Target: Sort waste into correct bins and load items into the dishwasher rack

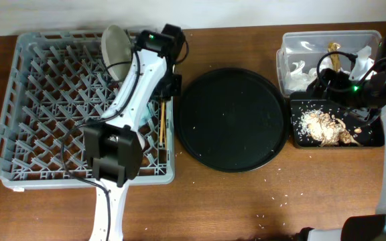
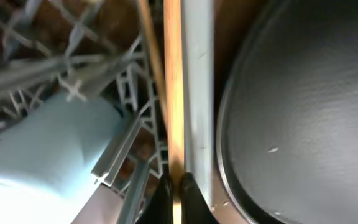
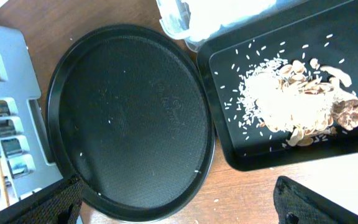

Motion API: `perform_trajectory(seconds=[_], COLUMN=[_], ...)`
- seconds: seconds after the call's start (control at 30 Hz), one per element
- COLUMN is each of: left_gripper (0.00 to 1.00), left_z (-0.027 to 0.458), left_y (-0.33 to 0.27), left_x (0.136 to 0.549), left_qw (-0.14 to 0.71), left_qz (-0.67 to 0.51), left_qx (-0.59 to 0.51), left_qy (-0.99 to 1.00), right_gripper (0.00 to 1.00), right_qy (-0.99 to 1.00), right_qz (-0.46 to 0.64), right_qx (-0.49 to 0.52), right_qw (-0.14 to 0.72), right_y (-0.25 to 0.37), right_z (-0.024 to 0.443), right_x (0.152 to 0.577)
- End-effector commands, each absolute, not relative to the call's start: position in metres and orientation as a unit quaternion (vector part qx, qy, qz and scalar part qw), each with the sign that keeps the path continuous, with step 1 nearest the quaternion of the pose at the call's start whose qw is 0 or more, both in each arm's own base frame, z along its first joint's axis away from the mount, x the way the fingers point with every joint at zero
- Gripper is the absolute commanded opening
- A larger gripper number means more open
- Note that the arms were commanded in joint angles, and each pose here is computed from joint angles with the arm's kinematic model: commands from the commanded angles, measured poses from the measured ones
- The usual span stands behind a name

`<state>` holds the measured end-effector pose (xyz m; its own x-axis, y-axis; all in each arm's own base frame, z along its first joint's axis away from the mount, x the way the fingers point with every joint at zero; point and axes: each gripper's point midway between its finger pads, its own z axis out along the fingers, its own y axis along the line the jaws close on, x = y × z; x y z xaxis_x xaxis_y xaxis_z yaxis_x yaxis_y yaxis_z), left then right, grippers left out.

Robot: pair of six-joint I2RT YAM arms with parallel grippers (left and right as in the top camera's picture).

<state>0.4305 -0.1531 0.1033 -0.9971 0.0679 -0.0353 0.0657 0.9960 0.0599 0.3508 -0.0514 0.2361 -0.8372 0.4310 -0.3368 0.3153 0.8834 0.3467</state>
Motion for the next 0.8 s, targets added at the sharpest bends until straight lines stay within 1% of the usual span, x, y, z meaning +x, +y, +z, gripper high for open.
perform_trajectory(seconds=[0.0, 0.03, 0.07, 0.13, 0.17, 0.23, 0.27, 0.3, 0.33, 0.37, 0.43, 0.63, 0.7, 0.77], left_gripper=[0.01, 0.25, 0.40, 0.44, 0.46, 0.49, 0.51, 0.54, 0.99, 0.99, 0.99, 0.99, 0.99, 0.99], left_z=[0.111, 0.111, 0.111, 0.126, 0.145, 0.221, 0.264, 0.295, 0.335, 0.354, 0.375, 0.377, 0.377, 0.377], left_y=[-0.141, -0.142, -0.142, -0.142, -0.143, -0.141, -0.136, -0.132, -0.125, -0.121, -0.117, -0.116, -0.116, -0.116], left_x=[0.438, 0.438, 0.439, 0.442, 0.445, 0.448, 0.443, 0.434, 0.416, 0.405, 0.392, 0.391, 0.391, 0.391], left_qw=[0.045, 0.046, 0.047, 0.065, 0.088, 0.179, 0.229, 0.263, 0.305, 0.326, 0.350, 0.352, 0.352, 0.352], left_qz=[0.058, 0.057, 0.057, 0.046, 0.036, 0.004, -0.010, -0.021, -0.036, -0.044, -0.053, -0.054, -0.054, -0.054], left_qx=[0.009, 0.009, 0.009, 0.004, 0.003, -0.006, -0.012, -0.016, -0.019, -0.021, -0.022, -0.022, -0.022, -0.022], left_qy=[0.997, 0.997, 0.997, 0.997, 0.995, 0.984, 0.973, 0.964, 0.951, 0.944, 0.935, 0.934, 0.934, 0.934], right_gripper=[0.98, 0.99, 0.98, 0.99, 0.98, 0.98, 0.98, 0.98, 0.98, 0.99, 0.99, 0.99, 0.98, 0.99], right_qy=[0.950, 0.950, 0.950, 0.950, 0.950, 0.950, 0.950, 0.950, 0.950, 0.950, 0.950, 0.951, 0.954, 0.956], right_qz=[0.135, 0.135, 0.135, 0.135, 0.135, 0.135, 0.135, 0.135, 0.135, 0.135, 0.135, 0.135, 0.077, 0.075], right_qx=[0.193, 0.193, 0.193, 0.193, 0.193, 0.193, 0.193, 0.193, 0.193, 0.193, 0.193, 0.193, 0.192, 0.153], right_qw=[0.204, 0.204, 0.204, 0.204, 0.204, 0.204, 0.204, 0.204, 0.204, 0.204, 0.204, 0.202, 0.215, 0.239], right_y=[-0.053, -0.053, -0.053, -0.053, -0.053, -0.053, -0.053, -0.053, -0.053, -0.053, -0.053, -0.052, -0.065, -0.039], right_z=[0.233, 0.233, 0.233, 0.233, 0.233, 0.233, 0.233, 0.233, 0.233, 0.233, 0.233, 0.232, 0.238, 0.256], right_x=[0.350, 0.350, 0.350, 0.350, 0.350, 0.350, 0.350, 0.350, 0.350, 0.350, 0.350, 0.351, 0.344, 0.341])
